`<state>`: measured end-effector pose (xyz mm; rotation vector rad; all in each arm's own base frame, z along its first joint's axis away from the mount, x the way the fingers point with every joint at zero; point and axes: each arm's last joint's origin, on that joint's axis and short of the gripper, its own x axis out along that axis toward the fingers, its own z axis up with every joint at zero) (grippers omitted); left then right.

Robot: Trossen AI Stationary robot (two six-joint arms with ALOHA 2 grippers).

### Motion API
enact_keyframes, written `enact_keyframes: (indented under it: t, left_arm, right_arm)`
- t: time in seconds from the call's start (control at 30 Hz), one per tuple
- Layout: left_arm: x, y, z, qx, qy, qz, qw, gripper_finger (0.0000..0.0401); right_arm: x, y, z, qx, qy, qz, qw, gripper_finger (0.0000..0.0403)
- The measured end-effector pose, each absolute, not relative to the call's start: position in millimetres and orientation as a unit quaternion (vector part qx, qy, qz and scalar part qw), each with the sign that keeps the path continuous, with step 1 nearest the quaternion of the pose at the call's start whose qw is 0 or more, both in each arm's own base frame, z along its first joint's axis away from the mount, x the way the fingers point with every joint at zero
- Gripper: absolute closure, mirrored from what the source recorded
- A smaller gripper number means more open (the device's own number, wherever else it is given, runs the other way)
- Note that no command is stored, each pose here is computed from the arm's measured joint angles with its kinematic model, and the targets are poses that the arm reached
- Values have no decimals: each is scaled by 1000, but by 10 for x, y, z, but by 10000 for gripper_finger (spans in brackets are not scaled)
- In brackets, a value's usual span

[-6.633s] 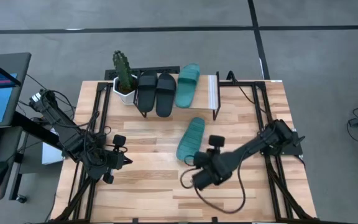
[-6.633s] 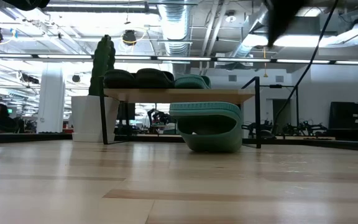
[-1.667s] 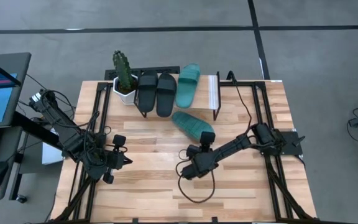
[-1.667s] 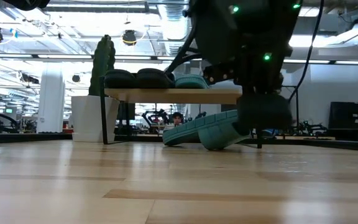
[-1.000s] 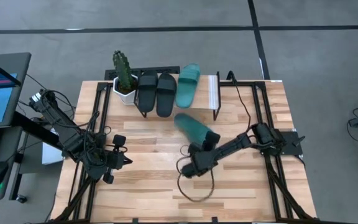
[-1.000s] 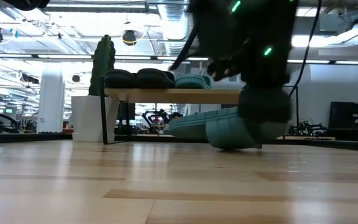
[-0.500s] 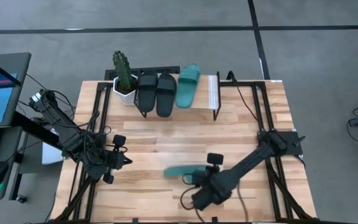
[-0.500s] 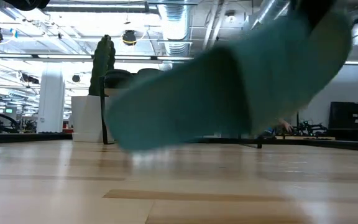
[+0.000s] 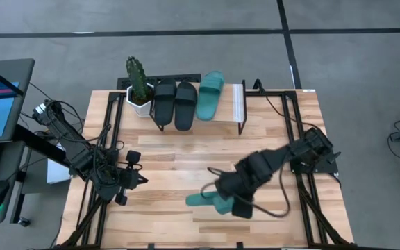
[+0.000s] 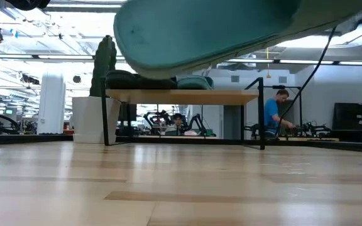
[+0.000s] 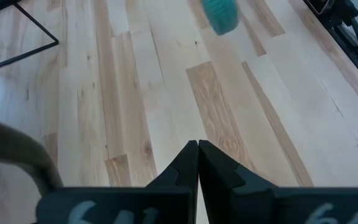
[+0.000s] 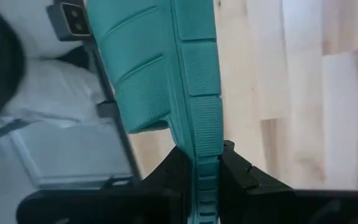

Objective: Pick and place slides into the shelf
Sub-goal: Put the green slide on the shelf

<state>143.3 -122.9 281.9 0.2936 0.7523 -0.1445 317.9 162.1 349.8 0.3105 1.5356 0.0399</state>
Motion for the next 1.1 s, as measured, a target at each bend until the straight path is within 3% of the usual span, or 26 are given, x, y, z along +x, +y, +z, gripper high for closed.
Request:
enact_keyframes:
  t: [0.17, 0.57, 0.93, 1.1]
  left_arm:
    - [1429, -1236, 2816, 135, 371, -80, 915, 399]
    - [1428, -1240, 2816, 130, 374, -85, 914, 399]
    - [1428, -1239, 2816, 131, 374, -85, 914, 399]
    - [1428, -1239, 2816, 130, 373, -85, 914, 399]
  right_arm:
    - [3303, 1361, 3405, 180, 712, 40, 677, 365]
    - [3312, 920, 2728, 204, 792, 23, 574, 365]
    - [3287, 797, 2539, 162, 794, -102, 577, 226]
    - [3284, 846, 2534, 121, 784, -119, 598, 188]
